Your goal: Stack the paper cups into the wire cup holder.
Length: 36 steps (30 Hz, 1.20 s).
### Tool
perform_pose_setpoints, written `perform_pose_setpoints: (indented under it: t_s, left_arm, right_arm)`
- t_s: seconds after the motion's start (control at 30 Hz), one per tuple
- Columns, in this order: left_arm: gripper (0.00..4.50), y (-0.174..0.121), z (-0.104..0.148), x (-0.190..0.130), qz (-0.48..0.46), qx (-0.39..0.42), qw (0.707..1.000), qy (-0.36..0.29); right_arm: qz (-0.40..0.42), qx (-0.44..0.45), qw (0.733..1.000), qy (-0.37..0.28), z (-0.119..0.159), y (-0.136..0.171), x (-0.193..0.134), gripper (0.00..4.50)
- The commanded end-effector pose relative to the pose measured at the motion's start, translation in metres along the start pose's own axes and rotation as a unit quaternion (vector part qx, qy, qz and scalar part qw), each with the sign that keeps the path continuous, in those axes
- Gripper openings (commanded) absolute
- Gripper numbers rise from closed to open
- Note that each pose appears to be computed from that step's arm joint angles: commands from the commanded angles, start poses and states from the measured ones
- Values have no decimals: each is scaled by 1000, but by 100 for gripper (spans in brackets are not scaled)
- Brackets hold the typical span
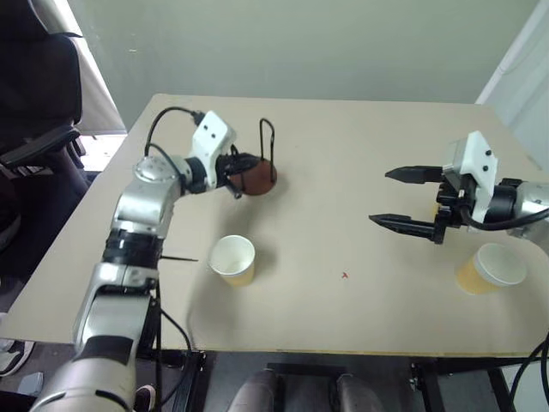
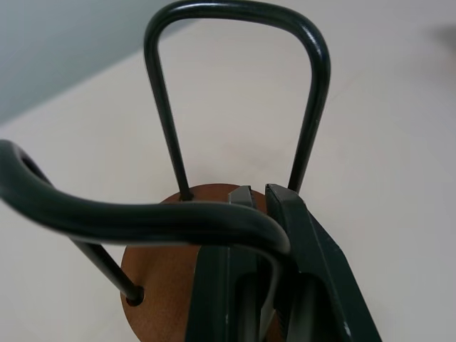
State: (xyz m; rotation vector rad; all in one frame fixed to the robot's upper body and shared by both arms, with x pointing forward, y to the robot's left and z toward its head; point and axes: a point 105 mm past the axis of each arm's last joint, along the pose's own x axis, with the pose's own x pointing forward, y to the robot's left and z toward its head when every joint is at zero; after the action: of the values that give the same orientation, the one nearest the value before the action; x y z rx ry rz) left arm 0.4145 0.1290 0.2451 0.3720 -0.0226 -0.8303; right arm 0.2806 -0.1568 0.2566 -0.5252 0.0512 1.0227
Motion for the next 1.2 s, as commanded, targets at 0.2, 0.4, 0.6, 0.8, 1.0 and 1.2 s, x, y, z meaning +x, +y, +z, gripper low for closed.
perform_pose_setpoints:
  t_s: [0.2, 0.4, 0.6, 0.8, 1.0, 1.2]
  left_arm:
    - [1, -79, 30, 46, -174, 26, 984, -39]
    - [1, -132, 23, 49, -294, 45, 954, -21]
    - [1, -149, 17, 54, -330, 45, 943, -9]
    - [1, -167, 16, 57, -357, 25, 934, -10]
    - [1, -183, 8, 60, -368, 29, 929, 1]
    - [137, -189, 4, 65, -362, 18, 932, 4]
  right_arm:
    - [-46, -28, 998, 21, 14, -8, -34, 440]
    - [-78, -30, 995, 50, 11, -12, -56, 440]
    - [-100, -25, 992, 67, 6, -13, -69, 440]
    - [-105, -23, 992, 70, 4, -11, -72, 440]
    - [-103, -25, 992, 70, 4, -11, -70, 440]
    - [-101, -27, 992, 74, 1, -11, -69, 440]
